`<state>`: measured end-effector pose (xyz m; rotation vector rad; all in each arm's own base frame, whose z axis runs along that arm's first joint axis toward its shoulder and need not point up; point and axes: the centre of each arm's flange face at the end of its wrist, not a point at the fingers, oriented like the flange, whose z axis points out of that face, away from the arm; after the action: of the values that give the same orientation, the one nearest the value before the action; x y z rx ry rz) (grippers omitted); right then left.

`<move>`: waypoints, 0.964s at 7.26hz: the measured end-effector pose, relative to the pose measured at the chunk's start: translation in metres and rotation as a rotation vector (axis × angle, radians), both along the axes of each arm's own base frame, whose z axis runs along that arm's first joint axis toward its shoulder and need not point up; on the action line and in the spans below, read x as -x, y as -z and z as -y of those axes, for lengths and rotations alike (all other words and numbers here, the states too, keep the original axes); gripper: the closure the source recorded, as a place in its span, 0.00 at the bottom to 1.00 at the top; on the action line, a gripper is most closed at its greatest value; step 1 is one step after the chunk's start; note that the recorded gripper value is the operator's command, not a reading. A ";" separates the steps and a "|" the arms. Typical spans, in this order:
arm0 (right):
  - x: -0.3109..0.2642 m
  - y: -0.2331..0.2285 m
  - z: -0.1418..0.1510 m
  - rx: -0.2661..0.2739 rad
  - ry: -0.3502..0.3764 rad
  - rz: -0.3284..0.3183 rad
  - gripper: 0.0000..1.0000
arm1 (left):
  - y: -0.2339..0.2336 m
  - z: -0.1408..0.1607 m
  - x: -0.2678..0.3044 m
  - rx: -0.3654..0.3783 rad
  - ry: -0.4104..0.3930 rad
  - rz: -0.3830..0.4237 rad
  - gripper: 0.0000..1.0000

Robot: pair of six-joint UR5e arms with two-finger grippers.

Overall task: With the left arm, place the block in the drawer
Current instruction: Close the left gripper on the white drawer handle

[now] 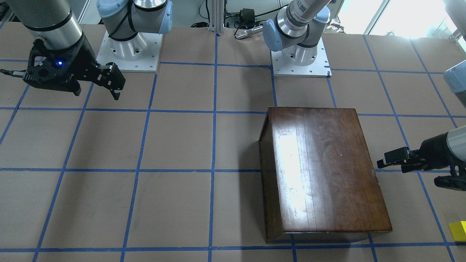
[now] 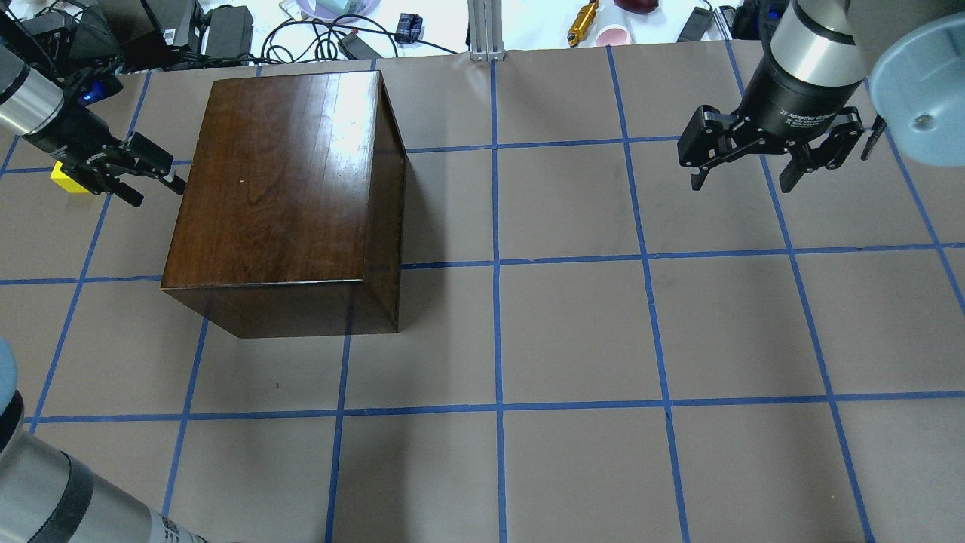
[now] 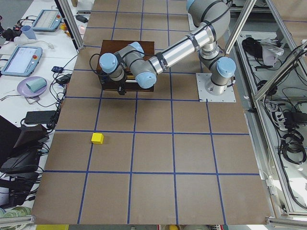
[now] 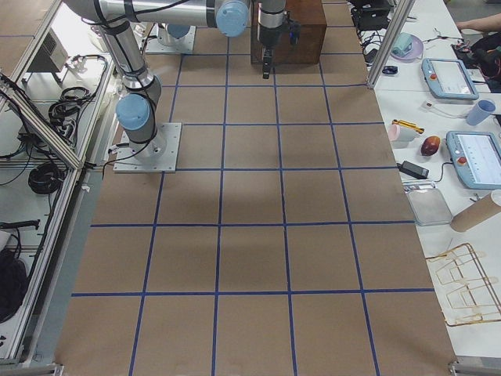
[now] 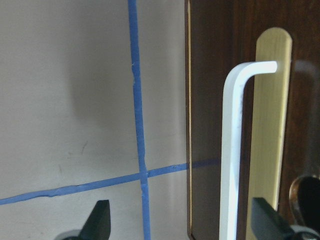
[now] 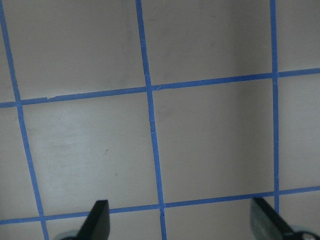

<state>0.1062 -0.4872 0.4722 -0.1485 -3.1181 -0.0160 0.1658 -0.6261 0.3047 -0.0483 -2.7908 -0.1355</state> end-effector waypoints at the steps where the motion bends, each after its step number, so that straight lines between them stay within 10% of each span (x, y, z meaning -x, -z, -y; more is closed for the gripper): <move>1: 0.000 0.000 0.000 0.000 0.000 0.000 0.00 | 0.009 0.000 0.002 -0.009 -0.006 -0.022 0.00; 7: 0.000 0.000 0.000 0.000 0.000 0.000 0.00 | 0.031 0.002 0.000 -0.036 -0.011 -0.033 0.13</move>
<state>0.1063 -0.4872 0.4722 -0.1485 -3.1181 -0.0159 0.1654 -0.6282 0.2738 -0.0260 -2.7544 -0.1805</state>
